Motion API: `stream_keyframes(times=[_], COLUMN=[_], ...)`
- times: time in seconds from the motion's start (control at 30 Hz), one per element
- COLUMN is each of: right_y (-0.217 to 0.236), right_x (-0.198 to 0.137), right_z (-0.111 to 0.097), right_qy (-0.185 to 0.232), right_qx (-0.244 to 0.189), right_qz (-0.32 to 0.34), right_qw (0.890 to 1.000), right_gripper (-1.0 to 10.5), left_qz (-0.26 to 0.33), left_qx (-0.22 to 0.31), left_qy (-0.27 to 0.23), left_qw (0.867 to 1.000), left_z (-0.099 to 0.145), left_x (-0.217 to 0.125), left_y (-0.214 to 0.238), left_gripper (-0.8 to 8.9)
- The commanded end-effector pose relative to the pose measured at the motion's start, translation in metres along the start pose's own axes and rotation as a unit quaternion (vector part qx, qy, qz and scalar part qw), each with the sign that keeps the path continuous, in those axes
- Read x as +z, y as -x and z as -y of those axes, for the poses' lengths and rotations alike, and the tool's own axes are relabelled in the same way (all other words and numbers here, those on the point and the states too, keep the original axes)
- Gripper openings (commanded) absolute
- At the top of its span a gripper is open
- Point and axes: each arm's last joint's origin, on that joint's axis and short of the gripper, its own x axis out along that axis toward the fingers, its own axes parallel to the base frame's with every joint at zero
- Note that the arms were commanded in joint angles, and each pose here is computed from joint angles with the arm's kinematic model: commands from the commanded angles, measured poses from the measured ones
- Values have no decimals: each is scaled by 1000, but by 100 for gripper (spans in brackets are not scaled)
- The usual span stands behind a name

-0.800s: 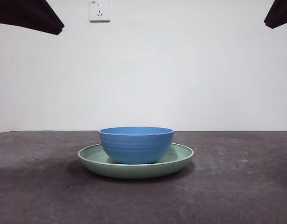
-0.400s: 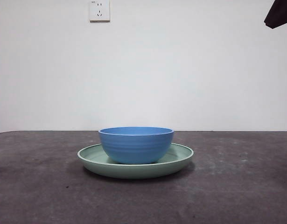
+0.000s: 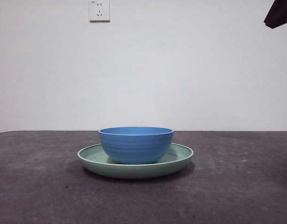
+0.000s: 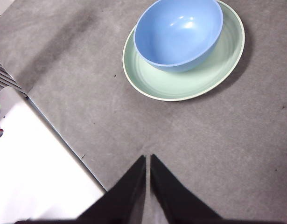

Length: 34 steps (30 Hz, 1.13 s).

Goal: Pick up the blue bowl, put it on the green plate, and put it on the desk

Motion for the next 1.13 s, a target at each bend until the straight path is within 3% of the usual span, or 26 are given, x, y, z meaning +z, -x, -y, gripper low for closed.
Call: stream_keyframes(times=[0.03, 0.5, 0.93, 1.13], right_y=[1, 1, 1, 1], right_x=[4, 4, 4, 4], right_z=[-2, -2, -2, -2], right_qy=[10, 10, 10, 10], right_qx=[3, 3, 3, 3], right_qz=[6, 6, 6, 7], right_qw=[1000, 1000, 1000, 1000], right_gripper=[9, 9, 9, 9], left_qz=[2, -49, -122, -144], left_qx=[2, 0, -3, 1], left_qy=[-6, 3, 15, 46], left_qw=[1000, 999, 992, 988], left_z=[1, 3, 4, 4], left_x=[-18, -78, -103, -107], left_y=[1, 1, 1, 3], left_gripper=[19, 19, 19, 19])
